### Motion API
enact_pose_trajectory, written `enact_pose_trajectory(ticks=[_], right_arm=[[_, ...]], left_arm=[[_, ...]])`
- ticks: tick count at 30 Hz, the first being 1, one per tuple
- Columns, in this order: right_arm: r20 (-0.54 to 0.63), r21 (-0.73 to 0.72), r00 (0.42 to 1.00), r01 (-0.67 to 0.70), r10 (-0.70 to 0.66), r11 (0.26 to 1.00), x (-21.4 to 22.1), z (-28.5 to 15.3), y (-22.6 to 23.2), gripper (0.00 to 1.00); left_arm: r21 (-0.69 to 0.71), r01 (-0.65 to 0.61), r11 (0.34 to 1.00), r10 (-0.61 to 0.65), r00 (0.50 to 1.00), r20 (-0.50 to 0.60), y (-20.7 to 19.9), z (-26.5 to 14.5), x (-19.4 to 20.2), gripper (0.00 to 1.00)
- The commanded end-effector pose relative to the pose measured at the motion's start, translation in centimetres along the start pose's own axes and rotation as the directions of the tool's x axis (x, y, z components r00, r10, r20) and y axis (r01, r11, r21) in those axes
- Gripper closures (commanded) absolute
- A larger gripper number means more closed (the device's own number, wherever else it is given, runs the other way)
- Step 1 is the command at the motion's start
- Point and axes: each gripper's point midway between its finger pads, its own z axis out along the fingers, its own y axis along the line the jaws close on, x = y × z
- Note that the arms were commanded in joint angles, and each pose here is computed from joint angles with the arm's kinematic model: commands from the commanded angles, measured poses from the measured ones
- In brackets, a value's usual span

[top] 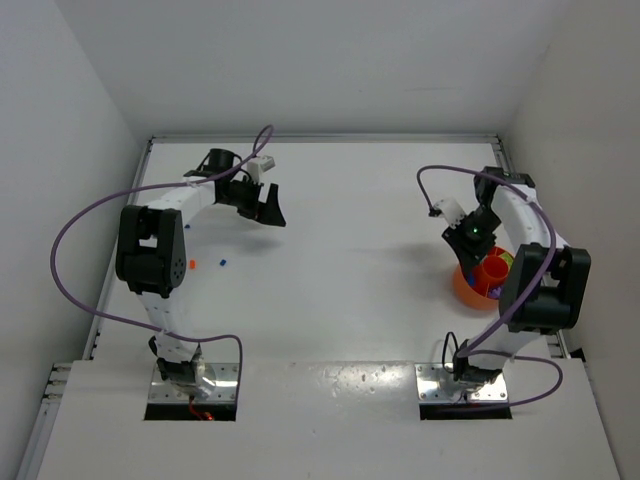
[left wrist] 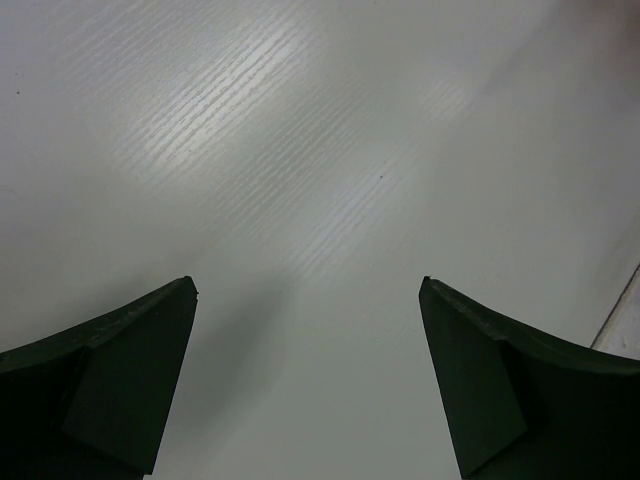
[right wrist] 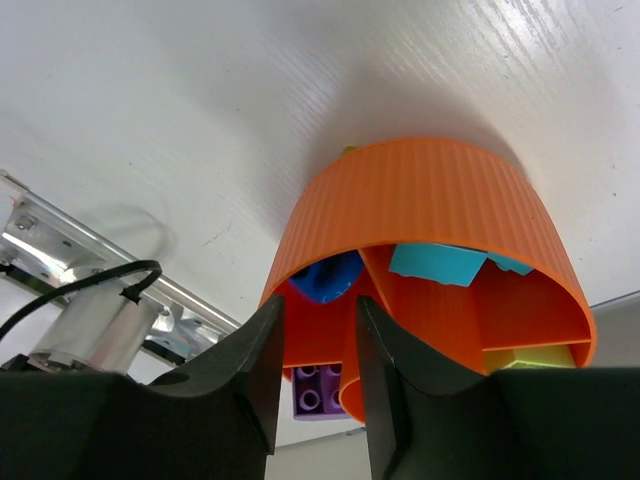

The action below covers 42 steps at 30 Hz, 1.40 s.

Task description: Sort the legos into containers by color

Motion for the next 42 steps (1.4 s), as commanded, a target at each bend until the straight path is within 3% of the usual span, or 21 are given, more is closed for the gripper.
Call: enact_pose_trajectory(ticks=[1, 9, 16, 20, 24, 27, 30, 32, 33, 34, 36, 40, 42], right_arm=[[0.060, 0.026, 0.998, -0.004, 0.003, 1.000, -1.5, -2.0, 0.0, 0.65], [0.170, 0.091, 0.985, 0.022, -0.038, 0.996, -3.3, -6.4, 0.2, 0.64], [0.374, 0.094, 0.927, -0.060, 0.020, 0.994, -9.7, -9.2, -0.6, 0.63], [0.454, 0.032, 0.888, -0.101, 0.075, 0.994, -14.8, -8.9, -0.8, 0.63], [0.493, -0.011, 0.867, -0.072, 0.068, 0.997, -18.9, -7.4, 0.7, 0.63], [0.501, -0.021, 0.865, -0.034, 0.039, 0.999, -21.1, -6.2, 2.2, 0.63], [0.556, 0.117, 0.829, -0.009, -0.058, 0.993, -23.7, -7.8, 1.8, 0.56], [0.610, 0.168, 0.787, -0.017, -0.091, 0.986, -24.8, -9.0, 1.5, 0.45], [0.673, 0.209, 0.730, -0.029, -0.122, 0.977, -26.0, -10.9, 1.3, 0.39], [0.691, 0.218, 0.711, -0.036, -0.128, 0.975, -26.2, -11.3, 1.2, 0.31], [0.715, 0.206, 0.688, -0.039, -0.123, 0.978, -26.6, -11.0, 1.3, 0.27], [0.698, 0.151, 0.715, -0.207, 0.044, 0.967, -25.8, -9.2, -0.2, 0.27], [0.646, 0.112, 0.752, -0.262, 0.130, 0.959, -25.3, -7.3, -1.2, 0.32]], left_arm=[[0.006, -0.049, 0.999, 0.049, 0.998, 0.040, -0.3, -1.1, -1.1, 0.00], [-0.018, -0.067, 0.998, 0.068, 0.995, 0.068, -0.4, -2.1, -1.5, 0.00], [-0.141, -0.032, 0.990, 0.049, 0.992, 0.119, 2.3, -6.3, -1.3, 0.00], [-0.242, -0.049, 0.969, 0.058, 0.998, 0.030, 4.6, -9.0, 0.8, 0.04], [-0.451, -0.099, 0.887, 0.059, 0.993, -0.103, 7.4, -11.9, 3.6, 0.14], [-0.511, -0.117, 0.851, 0.031, 0.984, -0.173, 8.3, -13.1, 5.8, 0.17], [-0.543, -0.102, 0.834, 0.000, 0.983, -0.183, 9.0, -13.9, 6.8, 0.18], [-0.542, -0.101, 0.834, -0.002, 0.983, -0.185, 8.8, -13.9, 7.1, 0.17], [-0.546, -0.088, 0.833, -0.026, 0.980, -0.198, 9.0, -14.0, 8.2, 0.11], [-0.569, -0.098, 0.817, -0.017, 0.981, -0.193, 9.3, -14.3, 8.0, 0.02], [-0.571, -0.089, 0.816, -0.023, 0.982, -0.186, 9.0, -14.2, 8.6, 0.00], [-0.551, -0.086, 0.830, -0.014, 0.984, -0.175, 8.4, -13.8, 9.2, 0.00], [-0.548, -0.060, 0.834, -0.032, 0.987, -0.158, 8.2, -13.5, 9.3, 0.00]])
